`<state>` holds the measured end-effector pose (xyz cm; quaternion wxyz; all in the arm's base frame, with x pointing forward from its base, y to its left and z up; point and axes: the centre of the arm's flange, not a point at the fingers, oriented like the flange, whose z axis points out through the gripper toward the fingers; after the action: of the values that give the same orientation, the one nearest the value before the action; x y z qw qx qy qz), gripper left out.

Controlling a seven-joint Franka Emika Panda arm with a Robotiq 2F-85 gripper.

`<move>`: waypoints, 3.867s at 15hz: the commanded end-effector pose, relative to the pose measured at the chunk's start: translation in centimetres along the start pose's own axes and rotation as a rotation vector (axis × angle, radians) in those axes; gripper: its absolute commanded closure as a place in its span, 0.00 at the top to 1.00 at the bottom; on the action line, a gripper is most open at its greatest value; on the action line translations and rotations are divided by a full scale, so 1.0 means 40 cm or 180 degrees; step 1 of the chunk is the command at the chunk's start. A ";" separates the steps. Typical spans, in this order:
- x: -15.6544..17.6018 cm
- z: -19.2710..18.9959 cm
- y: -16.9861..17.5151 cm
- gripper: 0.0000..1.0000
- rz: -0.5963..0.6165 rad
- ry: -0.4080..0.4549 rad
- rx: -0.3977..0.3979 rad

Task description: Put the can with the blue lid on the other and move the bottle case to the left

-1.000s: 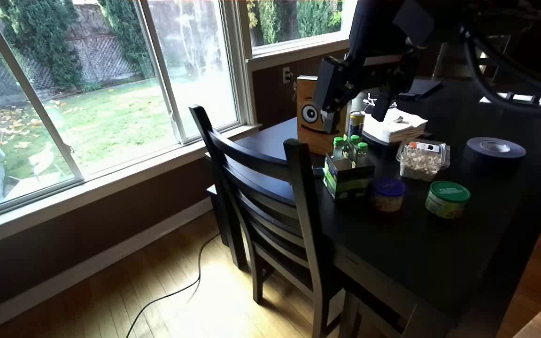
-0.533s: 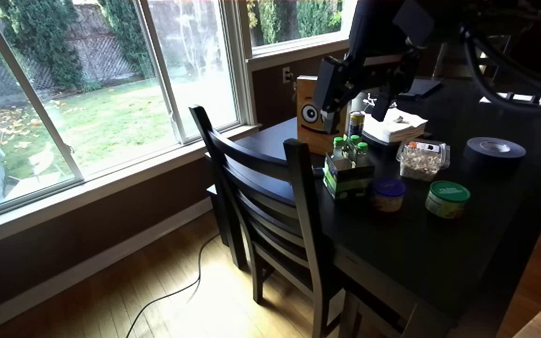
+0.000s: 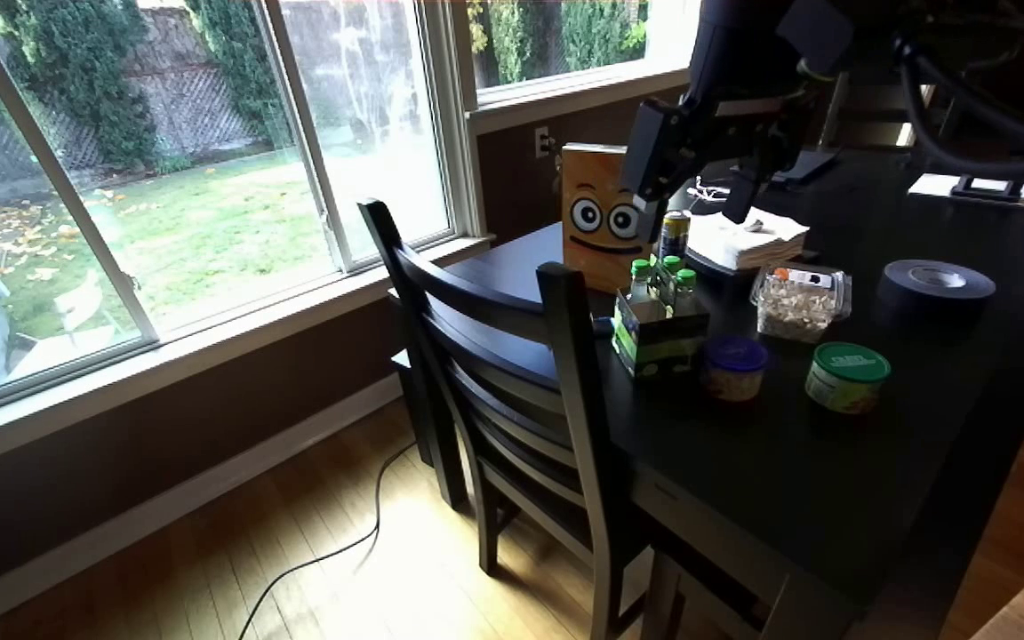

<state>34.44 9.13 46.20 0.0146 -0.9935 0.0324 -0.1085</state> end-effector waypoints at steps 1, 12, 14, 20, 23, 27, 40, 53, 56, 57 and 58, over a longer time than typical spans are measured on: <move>0.023 0.062 0.173 1.00 -0.0128 -0.0080 0.0104; 0.209 0.241 0.527 1.00 -0.0800 -0.0647 0.0038; 0.258 0.271 0.526 1.00 -0.0832 -0.0709 -0.0008; 0.309 0.404 0.511 1.00 -0.0493 -0.0863 0.0146; 0.270 0.403 0.503 1.00 -0.0426 -0.0912 0.0185; 0.277 0.431 0.501 1.00 -0.0335 -0.0963 0.0208; 0.350 0.663 0.463 1.00 -0.0550 -0.1323 -0.0589; 0.361 0.773 0.455 1.00 -0.0618 -0.0964 -0.0227; 0.356 0.773 0.454 1.00 -0.0605 -0.0999 -0.0134; 0.354 0.774 0.455 1.00 -0.0605 -0.1020 -0.0129; 0.352 0.775 0.456 1.00 -0.0601 -0.1021 -0.0132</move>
<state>53.35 -8.99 19.19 -0.0244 -0.9967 -0.0581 0.0505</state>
